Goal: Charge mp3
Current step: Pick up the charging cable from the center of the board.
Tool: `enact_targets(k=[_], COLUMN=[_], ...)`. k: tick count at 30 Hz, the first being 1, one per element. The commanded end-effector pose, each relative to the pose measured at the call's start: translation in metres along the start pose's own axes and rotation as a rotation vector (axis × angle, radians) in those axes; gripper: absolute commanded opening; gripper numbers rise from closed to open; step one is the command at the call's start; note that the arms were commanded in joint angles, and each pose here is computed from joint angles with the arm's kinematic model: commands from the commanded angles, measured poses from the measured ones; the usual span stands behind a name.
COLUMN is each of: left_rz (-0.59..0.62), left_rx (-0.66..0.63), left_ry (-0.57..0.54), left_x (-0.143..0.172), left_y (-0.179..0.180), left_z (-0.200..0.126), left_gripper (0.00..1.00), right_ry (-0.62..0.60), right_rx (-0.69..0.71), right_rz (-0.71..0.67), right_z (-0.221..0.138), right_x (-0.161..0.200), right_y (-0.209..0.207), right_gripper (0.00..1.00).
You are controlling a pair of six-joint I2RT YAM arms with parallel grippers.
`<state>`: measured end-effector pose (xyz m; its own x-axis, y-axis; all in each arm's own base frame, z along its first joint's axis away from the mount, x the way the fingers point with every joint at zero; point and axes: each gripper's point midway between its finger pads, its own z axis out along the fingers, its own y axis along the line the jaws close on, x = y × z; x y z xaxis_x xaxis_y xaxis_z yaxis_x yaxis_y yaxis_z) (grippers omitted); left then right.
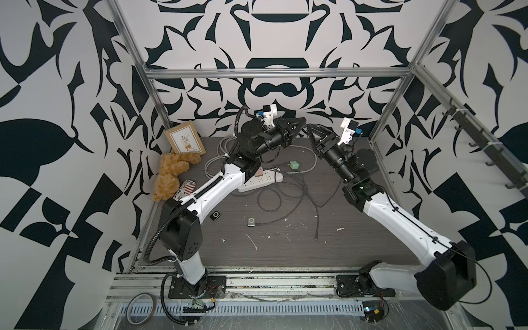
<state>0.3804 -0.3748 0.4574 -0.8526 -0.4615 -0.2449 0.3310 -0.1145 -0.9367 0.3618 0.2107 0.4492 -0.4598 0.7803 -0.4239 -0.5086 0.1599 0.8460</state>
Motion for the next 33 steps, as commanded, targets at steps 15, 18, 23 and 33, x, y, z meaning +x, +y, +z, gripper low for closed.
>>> enact_targets(k=[15, 18, 23, 33], left_rz=[0.106, 0.112, 0.121, 0.121], left_rx=[-0.008, -0.007, -0.004, -0.021], left_ry=[0.312, 0.324, 0.338, 0.33], left_x=[0.011, 0.011, 0.013, 0.014], left_y=[-0.006, -0.007, -0.008, 0.0], left_z=[-0.028, -0.028, -0.027, -0.029], left_gripper=[0.0, 0.0, 0.0, 0.0], right_ry=[0.264, 0.282, 0.294, 0.314], right_rx=[-0.045, -0.037, -0.047, -0.061], right_rz=[0.276, 0.265, 0.263, 0.274], right_z=[0.005, 0.008, 0.015, 0.026], right_x=[0.004, 0.008, 0.013, 0.017], right_y=[0.017, 0.017, 0.017, 0.017], right_gripper=[0.44, 0.44, 0.42, 0.33])
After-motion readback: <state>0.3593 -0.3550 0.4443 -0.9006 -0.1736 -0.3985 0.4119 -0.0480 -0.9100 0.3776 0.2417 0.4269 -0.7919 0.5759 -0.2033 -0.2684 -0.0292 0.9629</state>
